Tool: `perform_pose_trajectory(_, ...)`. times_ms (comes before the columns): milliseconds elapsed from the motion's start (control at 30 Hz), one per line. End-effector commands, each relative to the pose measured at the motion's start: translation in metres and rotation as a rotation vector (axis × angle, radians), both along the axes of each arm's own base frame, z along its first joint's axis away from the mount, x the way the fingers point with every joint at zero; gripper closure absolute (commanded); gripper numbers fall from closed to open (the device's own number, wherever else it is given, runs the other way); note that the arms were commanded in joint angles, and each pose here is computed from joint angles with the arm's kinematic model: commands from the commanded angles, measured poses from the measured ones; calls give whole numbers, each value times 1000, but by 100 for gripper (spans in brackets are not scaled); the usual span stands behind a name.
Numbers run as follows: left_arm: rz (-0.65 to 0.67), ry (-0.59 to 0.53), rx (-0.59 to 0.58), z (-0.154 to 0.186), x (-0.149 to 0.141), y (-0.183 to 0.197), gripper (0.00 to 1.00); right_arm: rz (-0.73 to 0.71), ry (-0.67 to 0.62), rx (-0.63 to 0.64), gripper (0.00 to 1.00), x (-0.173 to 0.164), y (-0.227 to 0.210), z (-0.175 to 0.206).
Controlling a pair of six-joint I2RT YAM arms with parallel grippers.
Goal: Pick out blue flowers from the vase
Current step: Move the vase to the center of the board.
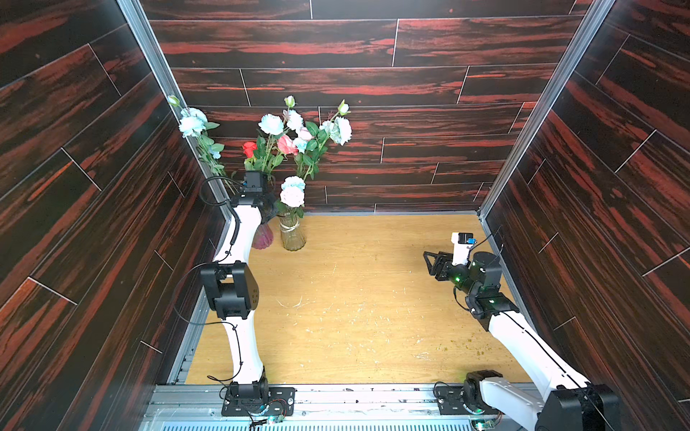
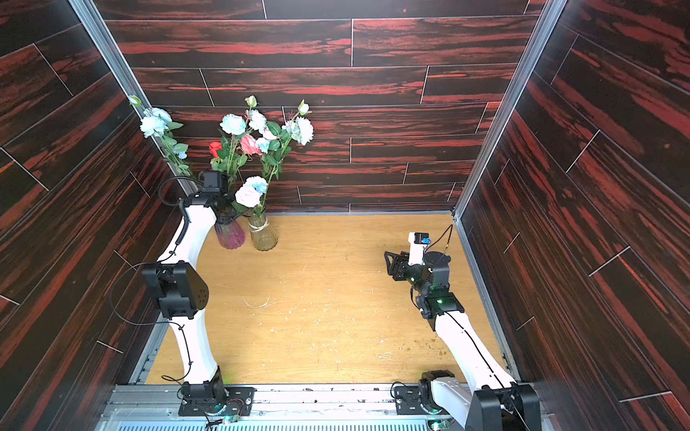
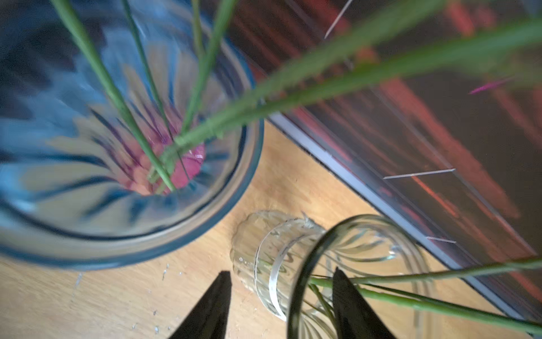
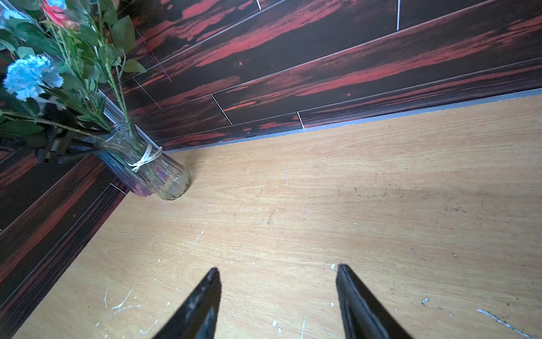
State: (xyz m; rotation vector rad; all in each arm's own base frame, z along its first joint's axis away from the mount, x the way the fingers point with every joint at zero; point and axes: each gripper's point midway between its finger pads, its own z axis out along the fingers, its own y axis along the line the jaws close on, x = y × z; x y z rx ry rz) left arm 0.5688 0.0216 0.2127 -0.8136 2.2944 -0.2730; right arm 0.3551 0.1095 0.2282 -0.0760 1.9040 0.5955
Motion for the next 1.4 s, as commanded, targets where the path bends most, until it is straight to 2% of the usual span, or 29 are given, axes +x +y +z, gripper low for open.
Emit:
perform_pose_trajectory(0,-9,30,-19,4,-7,-3,44,16,-25,0,36,3,5,11)
perform_pose_trajectory(233,-13,50,-24,-9,-4,-4,50,22,-23,-7,37,4,6,11)
perform_pose_trajectory(633,-33,74,-57,-20,-2,-11,81,24,-13,-12,37,6,8,10)
perform_pose_trajectory(967,-97,66,-193,-9,-10,-38,100,24,-8,-12,37,7,8,9)
perform_pose_trajectory(1167,-137,30,-286,1,-26,-58,100,21,-4,-12,37,7,8,9)
perform_pose_trajectory(1367,-199,6,-292,22,-52,-79,100,24,-2,-14,36,8,9,8)
